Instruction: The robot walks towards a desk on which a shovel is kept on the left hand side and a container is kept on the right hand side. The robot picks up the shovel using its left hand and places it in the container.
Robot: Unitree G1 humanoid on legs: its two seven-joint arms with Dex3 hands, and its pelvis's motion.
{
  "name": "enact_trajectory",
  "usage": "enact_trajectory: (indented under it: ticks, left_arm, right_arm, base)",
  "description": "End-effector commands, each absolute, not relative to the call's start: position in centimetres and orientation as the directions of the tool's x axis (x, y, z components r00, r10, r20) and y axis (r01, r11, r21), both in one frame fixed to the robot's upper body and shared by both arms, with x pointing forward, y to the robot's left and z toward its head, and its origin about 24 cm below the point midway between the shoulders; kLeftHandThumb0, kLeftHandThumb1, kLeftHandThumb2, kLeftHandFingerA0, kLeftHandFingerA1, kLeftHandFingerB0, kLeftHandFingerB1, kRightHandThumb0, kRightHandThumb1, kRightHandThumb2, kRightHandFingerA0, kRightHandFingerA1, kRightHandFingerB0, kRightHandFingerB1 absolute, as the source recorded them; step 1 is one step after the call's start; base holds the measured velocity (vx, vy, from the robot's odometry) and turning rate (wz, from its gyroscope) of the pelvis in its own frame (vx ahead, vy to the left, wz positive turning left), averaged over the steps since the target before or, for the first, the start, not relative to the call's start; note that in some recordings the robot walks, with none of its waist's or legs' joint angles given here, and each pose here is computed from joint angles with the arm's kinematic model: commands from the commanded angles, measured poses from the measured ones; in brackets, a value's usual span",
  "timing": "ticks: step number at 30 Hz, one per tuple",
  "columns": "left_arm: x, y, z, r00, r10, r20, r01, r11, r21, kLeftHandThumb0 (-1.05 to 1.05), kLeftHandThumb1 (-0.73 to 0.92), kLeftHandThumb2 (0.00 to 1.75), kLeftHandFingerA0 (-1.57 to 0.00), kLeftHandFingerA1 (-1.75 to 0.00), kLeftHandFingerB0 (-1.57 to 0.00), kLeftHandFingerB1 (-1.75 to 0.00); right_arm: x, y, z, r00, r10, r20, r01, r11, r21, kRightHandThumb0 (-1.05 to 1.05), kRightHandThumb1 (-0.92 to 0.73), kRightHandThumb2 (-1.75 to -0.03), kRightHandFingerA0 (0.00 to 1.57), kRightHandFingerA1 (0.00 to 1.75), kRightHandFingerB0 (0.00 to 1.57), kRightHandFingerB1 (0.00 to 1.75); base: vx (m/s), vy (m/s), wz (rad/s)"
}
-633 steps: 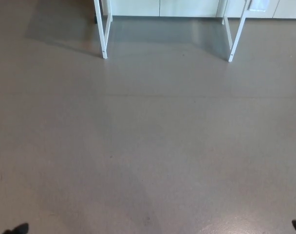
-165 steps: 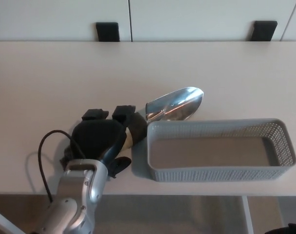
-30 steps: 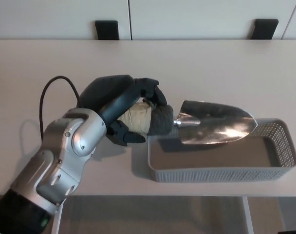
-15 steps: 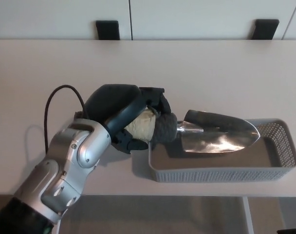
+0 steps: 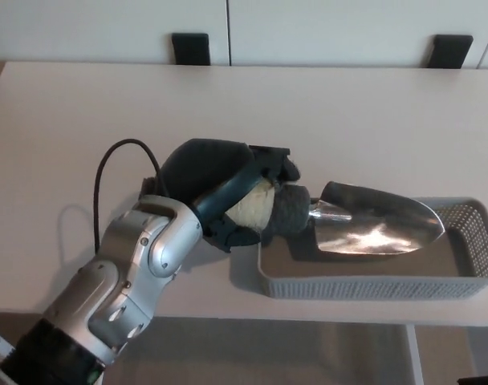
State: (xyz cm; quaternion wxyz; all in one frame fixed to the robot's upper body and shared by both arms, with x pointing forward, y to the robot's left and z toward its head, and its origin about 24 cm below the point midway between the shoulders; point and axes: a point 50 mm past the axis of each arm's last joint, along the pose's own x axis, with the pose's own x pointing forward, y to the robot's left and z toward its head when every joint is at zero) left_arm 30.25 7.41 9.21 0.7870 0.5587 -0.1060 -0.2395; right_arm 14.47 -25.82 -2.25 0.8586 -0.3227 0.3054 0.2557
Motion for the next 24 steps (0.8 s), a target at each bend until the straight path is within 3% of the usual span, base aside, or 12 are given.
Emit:
enact_trajectory:
  ticks: [1,13,23,24]
  left_arm:
    - [29.3,4.6,8.7,0.738,-0.579,-0.346,0.452,0.045,0.891,-0.97,0.61,0.98,0.0,0.0,0.0,-0.08]
    - [28.8,3.5,8.5,0.731,-0.581,-0.357,0.438,-0.002,0.899,-1.05,0.7,1.07,0.0,0.0,0.0,-0.05]
    - [28.1,4.3,10.8,0.733,-0.629,-0.258,0.4,0.092,0.912,-0.98,0.66,1.05,0.0,-0.03,0.0,-0.1]
    - [28.0,4.4,11.4,0.73,-0.641,-0.235,0.392,0.111,0.913,-0.94,0.62,0.96,0.0,0.0,0.0,-0.1]
  right_arm:
    - [14.7,-26.1,-1.8,0.68,0.247,-0.69,-0.646,0.647,-0.405,-0.33,-0.64,-0.58,0.66,0.53,0.55,0.44]
    - [15.2,-26.1,-1.4,0.681,0.251,-0.688,-0.649,0.643,-0.408,-0.32,-0.63,-0.58,0.66,0.53,0.54,0.45]
    - [15.0,-26.2,-1.5,0.673,0.247,-0.697,-0.653,0.64,-0.404,-0.33,-0.64,-0.58,0.65,0.52,0.53,0.44]
    - [15.0,-26.2,-1.5,0.672,0.246,-0.699,-0.654,0.64,-0.403,-0.33,-0.64,-0.58,0.65,0.52,0.53,0.43]
  base:
    - [0.0,0.0,0.0]
    - [0.0,0.0,0.0]
    - [0.0,0.0,0.0]
    - [0.0,0.0,0.0]
